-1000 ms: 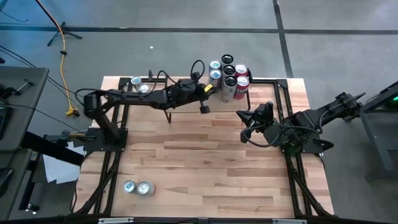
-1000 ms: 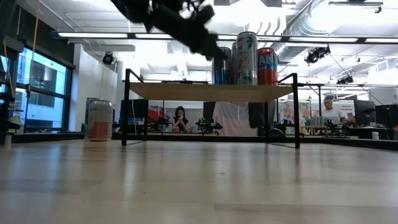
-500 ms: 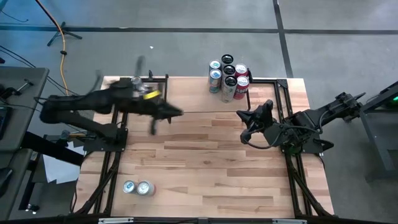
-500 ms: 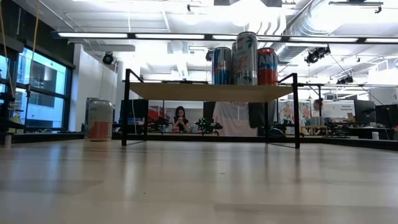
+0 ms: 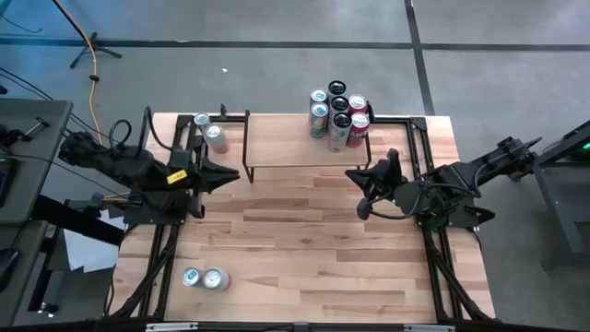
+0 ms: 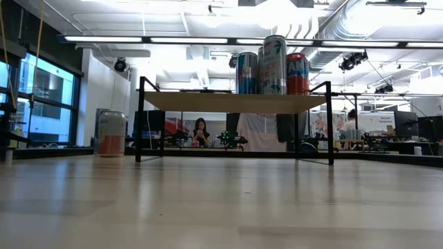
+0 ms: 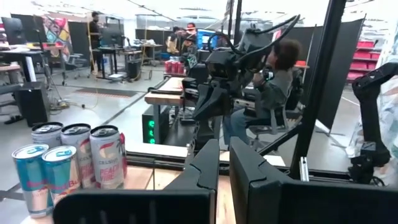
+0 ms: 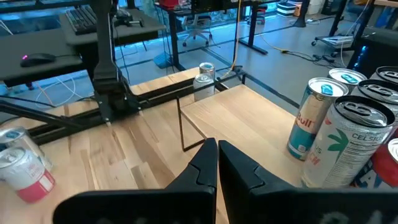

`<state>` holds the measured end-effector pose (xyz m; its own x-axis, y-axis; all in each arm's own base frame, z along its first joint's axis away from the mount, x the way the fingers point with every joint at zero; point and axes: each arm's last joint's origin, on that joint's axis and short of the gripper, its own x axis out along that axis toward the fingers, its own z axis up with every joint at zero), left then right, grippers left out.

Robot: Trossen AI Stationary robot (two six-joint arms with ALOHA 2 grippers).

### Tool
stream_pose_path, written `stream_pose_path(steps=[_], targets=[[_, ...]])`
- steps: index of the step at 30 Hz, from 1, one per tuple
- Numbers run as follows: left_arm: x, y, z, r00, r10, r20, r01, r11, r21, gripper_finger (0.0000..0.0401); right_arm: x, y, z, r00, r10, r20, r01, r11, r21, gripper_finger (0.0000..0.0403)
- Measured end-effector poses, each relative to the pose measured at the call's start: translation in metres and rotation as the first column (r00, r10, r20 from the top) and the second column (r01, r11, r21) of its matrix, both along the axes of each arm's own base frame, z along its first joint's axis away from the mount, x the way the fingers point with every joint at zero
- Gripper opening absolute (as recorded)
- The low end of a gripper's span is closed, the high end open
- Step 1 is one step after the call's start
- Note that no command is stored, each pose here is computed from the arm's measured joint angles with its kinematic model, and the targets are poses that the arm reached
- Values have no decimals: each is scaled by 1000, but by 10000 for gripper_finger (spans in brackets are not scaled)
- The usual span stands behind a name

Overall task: Place canned beverage on shelf
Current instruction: Put the bottom blue soda can on the shelf aligned with the blue soda can

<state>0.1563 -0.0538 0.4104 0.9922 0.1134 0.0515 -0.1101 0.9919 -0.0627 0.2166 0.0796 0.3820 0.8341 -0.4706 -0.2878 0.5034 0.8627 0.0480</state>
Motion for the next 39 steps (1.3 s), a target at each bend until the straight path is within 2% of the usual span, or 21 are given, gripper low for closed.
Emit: stream_pose_path(steps=[11,18,26,29,34,39], targets=[[1,-1,-1,1000,2,-6,-2,1000,29,0,2,2,3,999,32,29,-32,999,21,0],[2,0,-1,1000,5,-9,-4,998,55,0,6,5,11,990,114,79,-115,993,8,0],[2,0,0,1000,5,-3,-5,999,43,0,6,5,14,988,112,103,-114,993,15,0],[1,1,0,999,42,-5,-41,998,54,5,7,6,14,985,130,110,-134,991,24,0],[1,1,1,997,72,2,-72,993,93,42,7,6,15,982,144,120,-149,988,31,0],[0,2,5,997,71,14,-72,994,83,130,7,6,15,982,144,119,-149,988,31,0]])
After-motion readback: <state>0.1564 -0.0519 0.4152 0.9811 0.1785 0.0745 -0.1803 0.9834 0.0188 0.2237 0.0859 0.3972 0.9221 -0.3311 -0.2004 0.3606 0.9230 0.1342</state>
